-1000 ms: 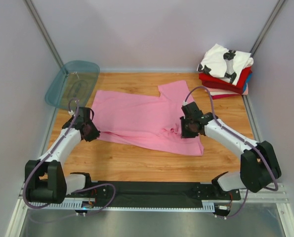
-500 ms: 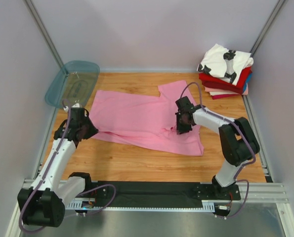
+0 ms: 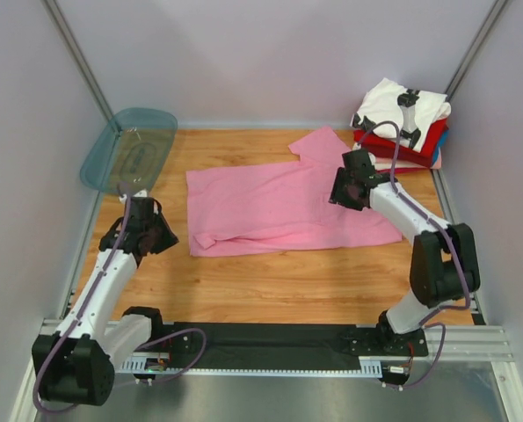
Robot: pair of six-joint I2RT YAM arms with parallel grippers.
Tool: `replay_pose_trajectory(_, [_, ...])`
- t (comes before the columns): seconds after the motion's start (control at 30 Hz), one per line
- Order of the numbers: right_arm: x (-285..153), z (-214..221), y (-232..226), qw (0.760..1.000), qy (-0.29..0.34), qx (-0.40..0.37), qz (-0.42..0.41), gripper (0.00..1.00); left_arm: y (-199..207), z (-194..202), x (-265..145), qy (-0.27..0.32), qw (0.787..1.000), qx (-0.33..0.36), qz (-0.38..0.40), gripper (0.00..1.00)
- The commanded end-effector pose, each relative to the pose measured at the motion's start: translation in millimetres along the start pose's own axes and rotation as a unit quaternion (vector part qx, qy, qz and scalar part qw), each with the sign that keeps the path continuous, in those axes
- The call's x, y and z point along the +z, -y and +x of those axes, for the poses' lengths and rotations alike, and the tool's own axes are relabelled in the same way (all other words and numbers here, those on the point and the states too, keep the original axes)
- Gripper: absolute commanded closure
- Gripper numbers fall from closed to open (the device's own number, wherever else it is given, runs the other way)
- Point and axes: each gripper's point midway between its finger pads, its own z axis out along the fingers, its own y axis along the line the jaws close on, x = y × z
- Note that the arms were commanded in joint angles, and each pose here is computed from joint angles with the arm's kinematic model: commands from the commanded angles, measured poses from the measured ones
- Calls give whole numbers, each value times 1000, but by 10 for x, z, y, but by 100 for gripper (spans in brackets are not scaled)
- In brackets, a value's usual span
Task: Fold and stack the t-shirts
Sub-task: Fold the tshirt
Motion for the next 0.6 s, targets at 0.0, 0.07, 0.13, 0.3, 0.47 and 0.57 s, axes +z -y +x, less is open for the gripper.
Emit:
replay_pose_trajectory(0.0, [-422,11,-232,998,41,-26,-35,48,231,-52,137,7,999,10,36,73])
replay_pose_trajectory(0.07, [-531,143,-360,996,42,-36,-70,47,336,65,230,-12,999,36,33,73])
replay_pose_trajectory(0.13, [-599,317,-583,991,29,-58,-114,46,384,127,354,-20,998,61,14,72])
replay_pose_trajectory(0.3, [-584,733,-804,983,-16,-88,-157,46,465,228,639,-47,994,97,-12,71])
replay_pose_trajectory(0.47, [-547,954,-811,981,-32,-101,-161,47,642,403,786,-52,986,157,-15,70])
replay_pose_trajectory(0.57, [-570,1030,-817,979,-39,-110,-165,47,678,412,844,-44,982,184,-21,67])
